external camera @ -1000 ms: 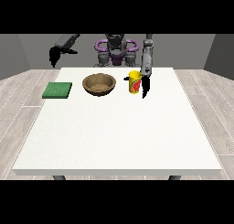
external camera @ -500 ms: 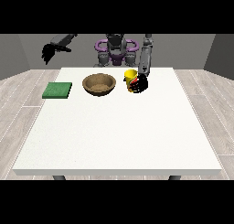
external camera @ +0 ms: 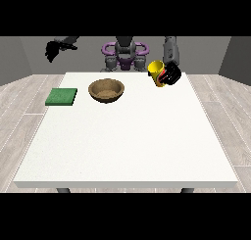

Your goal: Pick the cup and pour the ball into the bowl, then pick the bowl and place it on the pad

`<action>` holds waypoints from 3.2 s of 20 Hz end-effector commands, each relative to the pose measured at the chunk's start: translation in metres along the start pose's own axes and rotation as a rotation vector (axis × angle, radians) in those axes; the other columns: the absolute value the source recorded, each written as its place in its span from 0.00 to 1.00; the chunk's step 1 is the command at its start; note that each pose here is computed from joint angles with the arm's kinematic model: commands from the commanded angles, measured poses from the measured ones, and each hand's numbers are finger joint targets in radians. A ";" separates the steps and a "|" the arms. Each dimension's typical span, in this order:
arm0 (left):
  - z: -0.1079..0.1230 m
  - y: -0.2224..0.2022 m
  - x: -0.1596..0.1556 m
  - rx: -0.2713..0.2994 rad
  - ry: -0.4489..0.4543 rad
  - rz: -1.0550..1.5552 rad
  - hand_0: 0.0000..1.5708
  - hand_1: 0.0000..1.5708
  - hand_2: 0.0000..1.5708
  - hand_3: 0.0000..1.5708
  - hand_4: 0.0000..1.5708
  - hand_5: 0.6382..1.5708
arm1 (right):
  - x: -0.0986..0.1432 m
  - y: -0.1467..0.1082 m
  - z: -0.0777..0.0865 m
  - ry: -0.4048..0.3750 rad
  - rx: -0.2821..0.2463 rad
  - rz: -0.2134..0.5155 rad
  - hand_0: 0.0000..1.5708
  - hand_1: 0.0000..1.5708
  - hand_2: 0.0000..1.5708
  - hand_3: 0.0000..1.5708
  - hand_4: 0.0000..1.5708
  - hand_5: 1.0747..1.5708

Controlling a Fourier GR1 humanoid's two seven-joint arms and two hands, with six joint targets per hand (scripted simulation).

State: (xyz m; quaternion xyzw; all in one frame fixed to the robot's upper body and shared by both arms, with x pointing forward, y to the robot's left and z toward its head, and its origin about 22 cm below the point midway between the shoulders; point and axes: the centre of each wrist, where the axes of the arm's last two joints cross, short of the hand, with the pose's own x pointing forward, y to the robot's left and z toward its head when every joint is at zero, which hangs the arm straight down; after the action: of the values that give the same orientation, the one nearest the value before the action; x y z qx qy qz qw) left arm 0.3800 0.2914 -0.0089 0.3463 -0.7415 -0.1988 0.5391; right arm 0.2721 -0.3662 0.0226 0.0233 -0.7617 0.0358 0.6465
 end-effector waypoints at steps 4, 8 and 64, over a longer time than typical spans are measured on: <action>-0.035 -0.021 0.057 -0.076 -0.031 -0.224 0.95 0.95 1.00 1.00 1.00 0.68 | -0.025 -0.018 0.009 0.055 -0.044 -0.019 0.00 0.00 0.00 0.00 0.00 1.00; -0.059 -0.007 0.074 -0.066 0.002 -0.322 0.95 0.95 1.00 1.00 0.96 0.67 | -0.030 -0.016 0.012 0.055 -0.021 -0.035 0.00 0.00 0.00 0.00 0.00 0.99; 0.021 -0.074 0.144 -0.082 0.133 0.442 0.00 0.00 0.00 0.00 0.00 0.99 | -0.059 0.065 -0.024 0.102 -0.130 -0.118 0.00 0.00 0.00 0.00 0.16 1.00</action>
State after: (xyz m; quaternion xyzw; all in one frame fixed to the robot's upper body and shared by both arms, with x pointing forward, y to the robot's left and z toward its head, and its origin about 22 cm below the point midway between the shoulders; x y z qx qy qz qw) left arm 0.3710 0.1200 0.0337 0.2597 -0.7170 -0.1632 0.6260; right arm 0.2895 -0.3343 -0.0331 0.0301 -0.7181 -0.0386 0.6942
